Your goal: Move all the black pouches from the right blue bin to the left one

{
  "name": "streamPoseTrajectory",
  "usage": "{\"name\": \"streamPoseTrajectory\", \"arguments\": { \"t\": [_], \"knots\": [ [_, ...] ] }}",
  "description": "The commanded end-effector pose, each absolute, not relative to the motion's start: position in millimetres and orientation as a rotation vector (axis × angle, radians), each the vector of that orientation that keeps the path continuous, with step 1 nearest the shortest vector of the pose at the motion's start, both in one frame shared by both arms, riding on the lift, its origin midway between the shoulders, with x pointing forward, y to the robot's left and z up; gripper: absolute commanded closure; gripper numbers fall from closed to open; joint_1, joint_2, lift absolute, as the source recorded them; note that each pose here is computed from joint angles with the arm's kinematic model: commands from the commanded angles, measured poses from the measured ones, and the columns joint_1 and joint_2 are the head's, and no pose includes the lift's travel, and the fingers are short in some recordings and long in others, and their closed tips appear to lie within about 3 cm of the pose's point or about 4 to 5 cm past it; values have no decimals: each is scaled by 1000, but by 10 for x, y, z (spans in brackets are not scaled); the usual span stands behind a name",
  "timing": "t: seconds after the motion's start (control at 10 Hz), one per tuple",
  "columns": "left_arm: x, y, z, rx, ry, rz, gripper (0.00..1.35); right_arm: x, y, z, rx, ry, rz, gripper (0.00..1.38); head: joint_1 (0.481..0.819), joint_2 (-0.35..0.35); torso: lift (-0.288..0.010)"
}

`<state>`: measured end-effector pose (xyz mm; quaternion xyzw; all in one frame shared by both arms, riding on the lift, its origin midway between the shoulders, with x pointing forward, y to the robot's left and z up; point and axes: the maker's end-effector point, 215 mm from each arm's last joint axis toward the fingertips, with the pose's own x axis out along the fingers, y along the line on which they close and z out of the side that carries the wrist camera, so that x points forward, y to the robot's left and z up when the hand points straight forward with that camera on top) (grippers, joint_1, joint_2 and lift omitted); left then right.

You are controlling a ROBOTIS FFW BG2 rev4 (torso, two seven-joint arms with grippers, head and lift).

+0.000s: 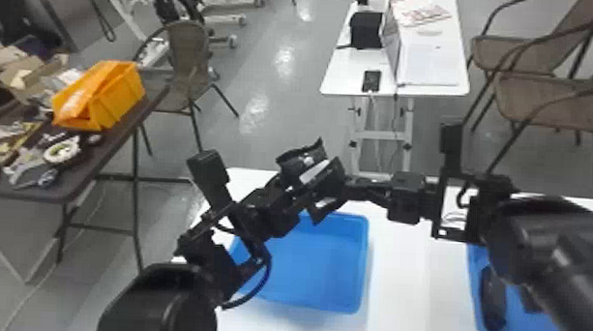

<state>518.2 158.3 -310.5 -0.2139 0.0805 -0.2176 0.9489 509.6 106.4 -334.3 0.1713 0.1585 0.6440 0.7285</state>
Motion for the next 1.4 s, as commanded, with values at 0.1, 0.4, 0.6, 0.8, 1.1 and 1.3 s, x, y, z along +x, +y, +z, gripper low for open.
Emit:
{"name": "streamPoseTrajectory", "arguments": {
  "t": [0.1, 0.4, 0.6, 0.8, 1.1, 1.3],
  "knots": [
    [5177, 1707, -3148, -340, 215, -335, 1208, 5073, 1073, -3355, 379, 352, 1425, 1256, 695, 280, 10],
    [5156, 1831, -3046, -325, 152, -278, 1216, 5064, 1066, -3369, 383, 351, 1423, 1256, 695, 298, 10],
    [5140, 1910, -3004, -318, 125, -259, 1216, 5108, 983, -3404, 393, 341, 1401, 417, 695, 304, 10],
    [5115, 2187, -3037, -230, 106, -196, 1214, 5302, 564, -3524, 368, 318, 1283, 71, 695, 301, 10],
    [4973, 2554, -3582, -87, 214, -97, 1214, 5575, -450, -3852, 190, 343, 966, 312, 695, 259, 10],
    [4894, 2482, -4157, -4, 302, -135, 1214, 5580, -916, -4005, 208, 347, 843, 325, 695, 214, 10]
  ]
}}
